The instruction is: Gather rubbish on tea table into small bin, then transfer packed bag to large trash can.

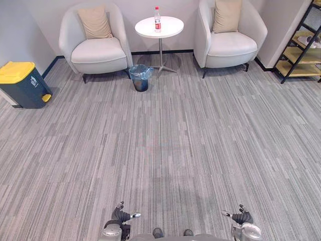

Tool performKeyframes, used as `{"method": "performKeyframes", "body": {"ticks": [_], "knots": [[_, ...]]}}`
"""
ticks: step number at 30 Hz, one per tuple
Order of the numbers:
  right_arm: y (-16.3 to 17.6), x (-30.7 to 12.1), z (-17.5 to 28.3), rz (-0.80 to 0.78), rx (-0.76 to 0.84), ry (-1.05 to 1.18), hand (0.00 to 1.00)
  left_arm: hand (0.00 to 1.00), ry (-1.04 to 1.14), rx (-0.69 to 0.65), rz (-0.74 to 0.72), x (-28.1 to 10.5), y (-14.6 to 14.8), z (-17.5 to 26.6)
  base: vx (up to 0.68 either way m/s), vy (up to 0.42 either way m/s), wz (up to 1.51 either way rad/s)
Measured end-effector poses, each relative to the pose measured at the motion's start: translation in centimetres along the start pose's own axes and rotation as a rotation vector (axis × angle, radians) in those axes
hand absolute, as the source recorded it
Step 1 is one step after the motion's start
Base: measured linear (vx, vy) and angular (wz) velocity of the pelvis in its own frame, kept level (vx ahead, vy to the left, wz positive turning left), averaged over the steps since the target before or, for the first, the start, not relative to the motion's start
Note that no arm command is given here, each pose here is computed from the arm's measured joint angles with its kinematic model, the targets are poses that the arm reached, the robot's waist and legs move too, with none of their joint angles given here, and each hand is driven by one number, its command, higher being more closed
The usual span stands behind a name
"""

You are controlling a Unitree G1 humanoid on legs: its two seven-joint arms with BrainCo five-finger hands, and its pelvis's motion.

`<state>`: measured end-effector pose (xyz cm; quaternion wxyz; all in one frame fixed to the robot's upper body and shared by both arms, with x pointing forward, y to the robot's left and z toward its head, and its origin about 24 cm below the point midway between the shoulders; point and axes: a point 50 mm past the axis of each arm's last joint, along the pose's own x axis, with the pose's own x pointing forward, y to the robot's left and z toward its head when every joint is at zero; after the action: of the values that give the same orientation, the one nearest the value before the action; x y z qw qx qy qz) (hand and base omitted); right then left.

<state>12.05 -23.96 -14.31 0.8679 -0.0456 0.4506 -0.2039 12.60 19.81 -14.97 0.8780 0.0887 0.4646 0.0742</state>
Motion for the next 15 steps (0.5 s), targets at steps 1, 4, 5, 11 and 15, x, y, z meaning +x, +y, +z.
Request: {"method": "performKeyframes", "body": {"ticks": [1, 4, 5, 11, 15], "knots": [[0.3, 0.0, 0.0, 0.007, -0.001, -0.003, 0.00, 0.00, 0.000, 0.001, -0.001, 0.0, 0.0, 0.0, -0.03, -0.019, -0.06], [0.9, -0.1, 0.5, 0.036, -0.023, -0.029, 0.00, 0.00, -0.004, 0.012, -0.010, 0.0, -0.2, 0.1, -0.01, -0.004, -0.01], [1.0, -0.1, 0.8, 0.041, -0.023, -0.046, 0.00, 0.00, -0.007, 0.022, -0.018, 0.0, -0.4, 0.1, 0.00, 0.000, 0.00], [2.2, -0.4, 3.6, 0.107, -0.054, -0.188, 0.00, 0.00, -0.058, 0.058, -0.071, -0.1, -1.2, 1.1, 0.00, 0.000, 0.00], [2.5, -0.6, 4.9, 0.117, -0.046, -0.255, 0.00, 0.00, -0.106, 0.047, -0.078, -0.1, -1.4, 2.2, 0.00, -0.008, -0.01]]}}
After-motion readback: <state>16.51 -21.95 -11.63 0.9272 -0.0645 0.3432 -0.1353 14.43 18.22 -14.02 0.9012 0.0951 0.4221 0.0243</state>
